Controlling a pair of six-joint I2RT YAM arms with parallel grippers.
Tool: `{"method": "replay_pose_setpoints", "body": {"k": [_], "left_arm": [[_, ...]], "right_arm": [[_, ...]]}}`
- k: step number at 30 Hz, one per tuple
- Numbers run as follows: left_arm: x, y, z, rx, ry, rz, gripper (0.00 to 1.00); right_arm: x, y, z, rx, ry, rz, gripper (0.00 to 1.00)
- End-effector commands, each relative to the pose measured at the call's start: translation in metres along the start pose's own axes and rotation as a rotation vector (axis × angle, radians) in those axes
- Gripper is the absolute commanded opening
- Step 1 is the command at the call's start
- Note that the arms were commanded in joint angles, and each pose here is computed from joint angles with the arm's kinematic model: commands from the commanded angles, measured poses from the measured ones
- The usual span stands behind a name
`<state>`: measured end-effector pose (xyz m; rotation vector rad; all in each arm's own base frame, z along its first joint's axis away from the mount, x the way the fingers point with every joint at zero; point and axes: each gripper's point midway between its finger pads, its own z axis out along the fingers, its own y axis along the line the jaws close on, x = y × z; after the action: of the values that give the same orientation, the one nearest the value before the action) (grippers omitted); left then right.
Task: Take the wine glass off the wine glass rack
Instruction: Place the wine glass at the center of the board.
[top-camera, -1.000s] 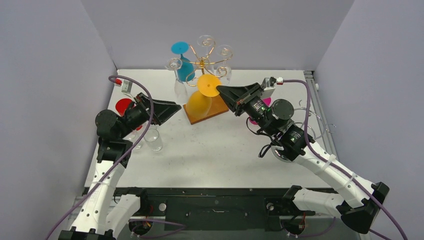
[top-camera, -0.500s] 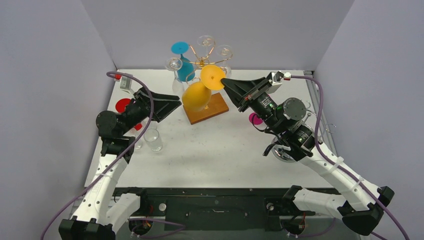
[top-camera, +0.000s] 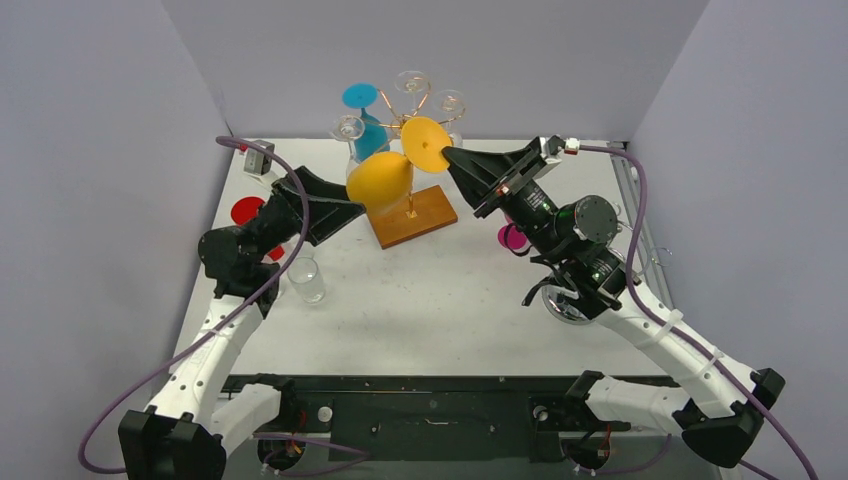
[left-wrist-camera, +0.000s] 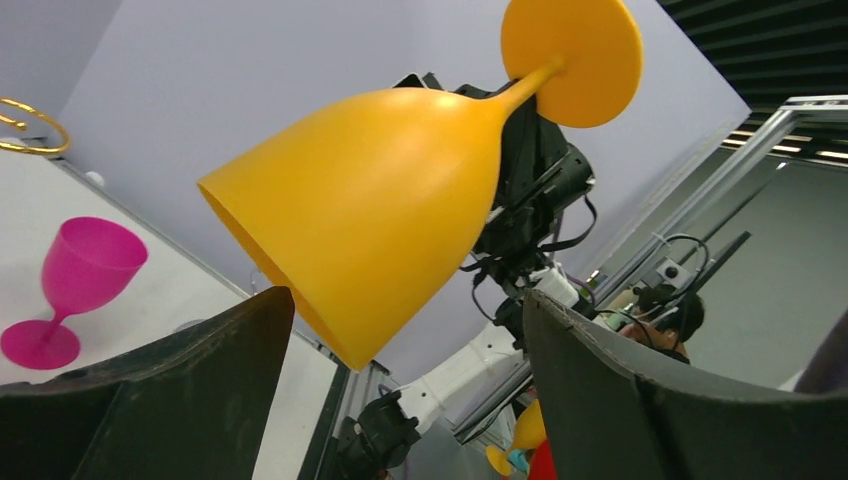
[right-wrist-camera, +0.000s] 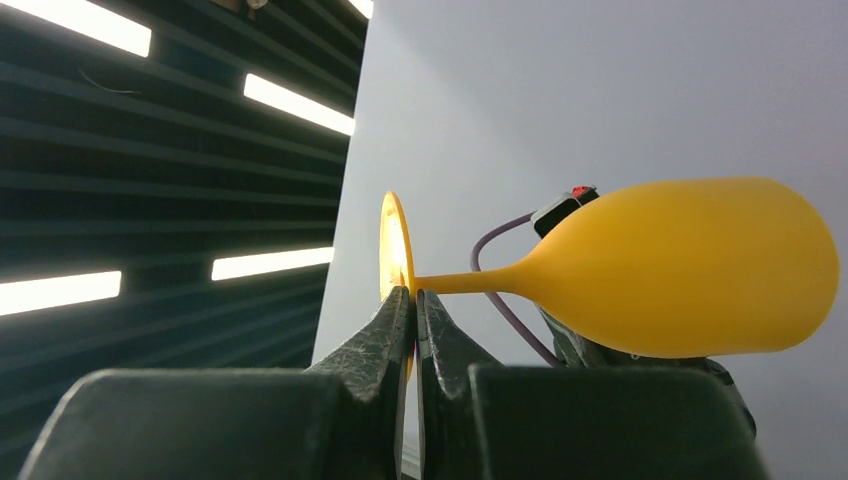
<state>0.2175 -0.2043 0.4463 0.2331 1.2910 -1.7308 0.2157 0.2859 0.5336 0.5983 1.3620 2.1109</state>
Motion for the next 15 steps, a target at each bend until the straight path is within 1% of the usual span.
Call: {"method": "replay_pose_setpoints", "body": {"k": [1,4,8,10,11,12,14,15], "left_arm": [[-0.003,-0.046,0.001,0.167,-0.005,0.046,0.8],[-0.006,-0.06,0.003,0.219,-0.018,0.018,0.76],[-0.011,-0.079,0.003,0.292,-0.034,0.006,0.67],[-0.013,-0.086,0.004,0.313,-0.042,0.005,0.6],[-0.013,-0.089,0.004,0.32,-0.043,0.005,0.55],[-0.015,-0.09,0.004,0.323,-0.051,0.004,0.52],[-0.016,-0.093,0.005,0.327,-0.057,0.005,0.4],[-0.017,-0.093,0.006,0.326,-0.057,0.004,0.37]], "right_arm": [[0.011,0.034,0.0,-0.136,0.062,0.055,0.0],[0.012,0.032,0.001,-0.148,0.075,0.078,0.0],[0.013,0.032,0.001,-0.161,0.087,0.095,0.0],[0.013,0.031,0.0,-0.165,0.087,0.097,0.0],[0.013,0.03,0.0,-0.163,0.087,0.098,0.0],[0.013,0.029,-0.001,-0.162,0.089,0.097,0.0],[0.013,0.026,-0.002,-0.158,0.088,0.095,0.0],[0.012,0.024,-0.002,-0.153,0.086,0.092,0.0]]}}
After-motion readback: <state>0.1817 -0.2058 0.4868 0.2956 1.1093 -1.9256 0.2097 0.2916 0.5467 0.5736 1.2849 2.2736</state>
